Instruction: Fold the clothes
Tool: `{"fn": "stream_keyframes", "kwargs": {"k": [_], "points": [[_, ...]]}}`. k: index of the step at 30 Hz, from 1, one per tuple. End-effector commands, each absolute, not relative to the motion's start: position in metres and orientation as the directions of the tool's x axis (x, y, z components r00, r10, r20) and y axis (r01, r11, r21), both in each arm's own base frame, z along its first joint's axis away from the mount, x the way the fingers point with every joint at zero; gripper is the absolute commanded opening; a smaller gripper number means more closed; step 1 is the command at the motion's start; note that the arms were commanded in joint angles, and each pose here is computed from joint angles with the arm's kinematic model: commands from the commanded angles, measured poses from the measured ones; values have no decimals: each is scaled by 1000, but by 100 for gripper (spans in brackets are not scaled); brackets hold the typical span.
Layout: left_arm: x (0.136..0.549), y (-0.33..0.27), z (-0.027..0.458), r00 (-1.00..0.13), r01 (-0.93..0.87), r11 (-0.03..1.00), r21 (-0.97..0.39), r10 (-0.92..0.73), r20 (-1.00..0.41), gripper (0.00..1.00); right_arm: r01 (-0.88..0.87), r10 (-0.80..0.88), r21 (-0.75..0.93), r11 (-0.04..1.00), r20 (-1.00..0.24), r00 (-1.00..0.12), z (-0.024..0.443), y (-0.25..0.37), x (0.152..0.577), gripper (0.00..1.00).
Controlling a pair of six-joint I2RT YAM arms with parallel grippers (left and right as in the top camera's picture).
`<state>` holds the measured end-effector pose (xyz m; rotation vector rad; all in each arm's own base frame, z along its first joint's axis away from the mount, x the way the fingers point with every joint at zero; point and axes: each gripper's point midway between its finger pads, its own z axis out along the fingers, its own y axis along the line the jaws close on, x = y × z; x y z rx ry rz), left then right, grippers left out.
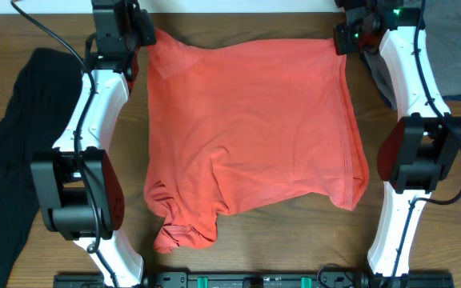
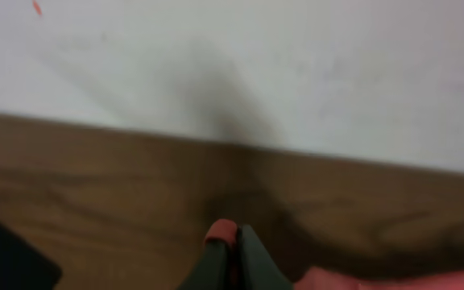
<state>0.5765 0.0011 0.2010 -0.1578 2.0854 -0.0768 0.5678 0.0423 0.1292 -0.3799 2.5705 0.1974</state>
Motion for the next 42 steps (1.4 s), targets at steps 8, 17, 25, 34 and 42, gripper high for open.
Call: {"fn": "stream_keyframes", "kwargs": {"k": [8,17,25,34,42], "points": [[496,3,224,-665,-114,988,-107,-156,-731,6,-259,-199,179,949,-297,-934,123,47,501,1],[411,-1,170,-895,-136,988,-79,-157,-418,6,-176,-165,226,958,-68,-984,113,31,447,1],[376,-2,119,-953,-146,988,-57,-156,-261,6,-137,-133,232,963,-36,-991,113,17,440,8],[353,-2,110,-972,-151,988,-44,-156,-173,57,-143,-159,251,957,47,-986,115,19,418,39],[343,-26,167,-959,-113,975,-189,-157,-236,78,-175,-159,289,941,-80,-984,184,33,400,46]]}}
